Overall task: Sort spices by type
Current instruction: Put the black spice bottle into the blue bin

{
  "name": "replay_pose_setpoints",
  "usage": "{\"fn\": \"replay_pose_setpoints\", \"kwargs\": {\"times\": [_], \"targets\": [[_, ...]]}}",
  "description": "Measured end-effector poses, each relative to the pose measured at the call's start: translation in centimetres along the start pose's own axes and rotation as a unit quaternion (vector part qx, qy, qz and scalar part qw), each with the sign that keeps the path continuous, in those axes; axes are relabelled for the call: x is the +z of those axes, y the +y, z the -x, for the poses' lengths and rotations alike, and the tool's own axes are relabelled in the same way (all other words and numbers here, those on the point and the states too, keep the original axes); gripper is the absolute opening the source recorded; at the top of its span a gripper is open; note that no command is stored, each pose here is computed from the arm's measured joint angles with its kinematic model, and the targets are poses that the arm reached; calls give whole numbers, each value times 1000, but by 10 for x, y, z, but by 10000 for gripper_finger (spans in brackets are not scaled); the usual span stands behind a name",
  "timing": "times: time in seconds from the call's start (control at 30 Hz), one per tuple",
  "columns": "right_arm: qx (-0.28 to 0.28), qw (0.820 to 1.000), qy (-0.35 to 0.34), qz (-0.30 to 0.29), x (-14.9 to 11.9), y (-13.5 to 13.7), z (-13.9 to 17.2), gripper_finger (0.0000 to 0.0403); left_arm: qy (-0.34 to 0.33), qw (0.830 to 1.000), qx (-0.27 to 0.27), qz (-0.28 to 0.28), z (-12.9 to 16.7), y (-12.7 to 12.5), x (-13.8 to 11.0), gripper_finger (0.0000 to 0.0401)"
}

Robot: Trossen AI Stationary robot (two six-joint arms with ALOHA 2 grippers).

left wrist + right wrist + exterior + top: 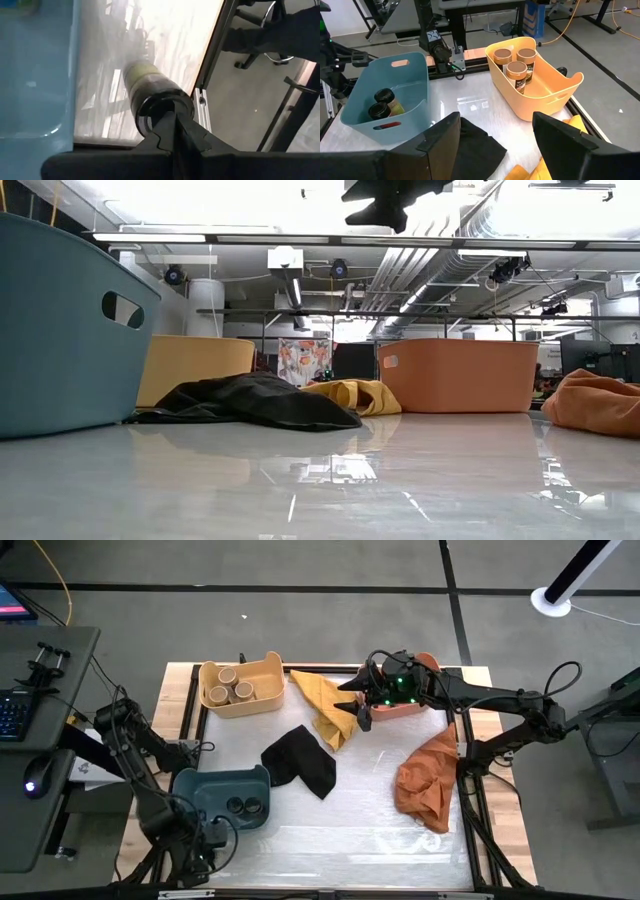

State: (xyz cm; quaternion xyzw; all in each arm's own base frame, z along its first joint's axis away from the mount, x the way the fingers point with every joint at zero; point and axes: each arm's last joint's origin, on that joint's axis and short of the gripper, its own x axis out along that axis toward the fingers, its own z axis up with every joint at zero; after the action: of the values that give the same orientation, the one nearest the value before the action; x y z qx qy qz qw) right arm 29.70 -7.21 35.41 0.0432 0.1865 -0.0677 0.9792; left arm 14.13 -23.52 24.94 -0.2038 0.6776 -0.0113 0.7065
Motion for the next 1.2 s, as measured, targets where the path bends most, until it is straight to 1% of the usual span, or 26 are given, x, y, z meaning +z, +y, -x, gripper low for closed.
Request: {"fn": "replay_pose_setpoints", "kwargs": {"times": [0.13,0.4,0.67,0.77,0.87,0.93,1.0,1.1,1.2], "targets": [[0,1000,0,0,0,0,0,245,-2,1000,3,-4,-2,0,2,0],[0,1000,1,0,0,0,0,245,-9,1000,0,-30,-4,-1,7,0],[-1,1000,5,-1,-1,0,0,245,-48,997,12,-53,-2,6,30,0],[-1,1000,8,-1,-2,0,0,245,-51,998,13,-39,2,10,40,0],[-1,1000,9,-1,-2,0,0,245,-66,997,-9,-32,15,5,46,0],[-1,1000,9,-1,-2,0,0,245,-63,997,-22,-28,22,0,41,0],[-2,1000,9,-1,-2,0,0,245,-40,999,-28,-23,25,-6,30,0],[-2,1000,9,6,-2,0,0,245,-9,999,-36,-7,30,-15,7,0],[-3,1000,9,12,-2,0,0,245,21,999,-33,9,30,-20,-16,0]]}}
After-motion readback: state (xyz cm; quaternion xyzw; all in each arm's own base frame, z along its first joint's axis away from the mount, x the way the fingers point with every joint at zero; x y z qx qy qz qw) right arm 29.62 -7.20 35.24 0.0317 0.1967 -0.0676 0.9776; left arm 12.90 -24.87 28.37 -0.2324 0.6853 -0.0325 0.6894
